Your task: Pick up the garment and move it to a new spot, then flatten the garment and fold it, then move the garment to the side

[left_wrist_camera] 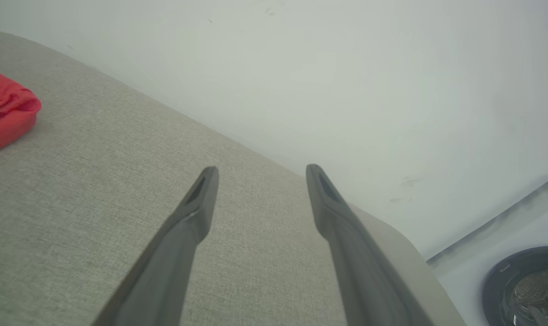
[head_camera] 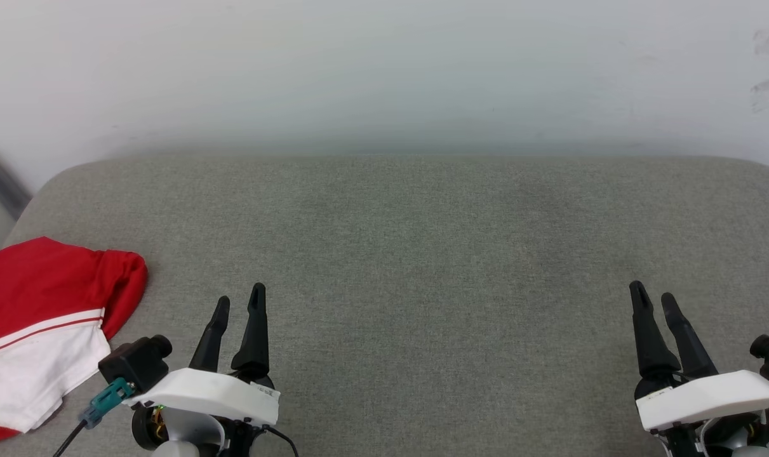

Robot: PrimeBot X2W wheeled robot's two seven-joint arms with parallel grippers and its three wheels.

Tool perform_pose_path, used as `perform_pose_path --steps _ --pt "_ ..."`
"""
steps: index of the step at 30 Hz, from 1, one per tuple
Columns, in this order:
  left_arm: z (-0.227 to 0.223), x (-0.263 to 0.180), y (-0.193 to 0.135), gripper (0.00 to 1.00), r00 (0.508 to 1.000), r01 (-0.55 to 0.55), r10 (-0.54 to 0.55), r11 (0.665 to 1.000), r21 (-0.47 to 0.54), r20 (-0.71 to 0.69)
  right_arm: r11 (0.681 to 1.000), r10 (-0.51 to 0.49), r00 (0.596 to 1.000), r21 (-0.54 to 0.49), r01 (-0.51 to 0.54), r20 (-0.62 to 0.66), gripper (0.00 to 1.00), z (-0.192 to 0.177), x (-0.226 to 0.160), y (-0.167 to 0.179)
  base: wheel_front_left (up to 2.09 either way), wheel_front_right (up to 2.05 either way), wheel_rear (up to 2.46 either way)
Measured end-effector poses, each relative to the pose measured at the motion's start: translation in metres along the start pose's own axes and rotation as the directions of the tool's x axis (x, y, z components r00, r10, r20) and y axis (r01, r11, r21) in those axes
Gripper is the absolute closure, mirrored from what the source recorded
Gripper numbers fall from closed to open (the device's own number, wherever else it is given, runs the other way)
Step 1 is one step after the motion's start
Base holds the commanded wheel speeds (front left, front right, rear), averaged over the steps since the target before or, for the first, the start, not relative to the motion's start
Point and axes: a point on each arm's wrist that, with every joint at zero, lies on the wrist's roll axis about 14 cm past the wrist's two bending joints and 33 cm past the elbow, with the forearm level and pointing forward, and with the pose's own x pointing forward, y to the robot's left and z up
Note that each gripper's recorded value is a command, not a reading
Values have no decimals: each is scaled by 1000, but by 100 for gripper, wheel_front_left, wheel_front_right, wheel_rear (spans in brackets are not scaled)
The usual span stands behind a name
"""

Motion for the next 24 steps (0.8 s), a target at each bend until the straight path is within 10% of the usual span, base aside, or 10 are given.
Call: perform_pose_path --steps 24 --pt "-4 -1 -7 0 999 30 -35 959 282 11 957 11 1000 -289 -12 -6 0 6 -3 2 0 0 0"
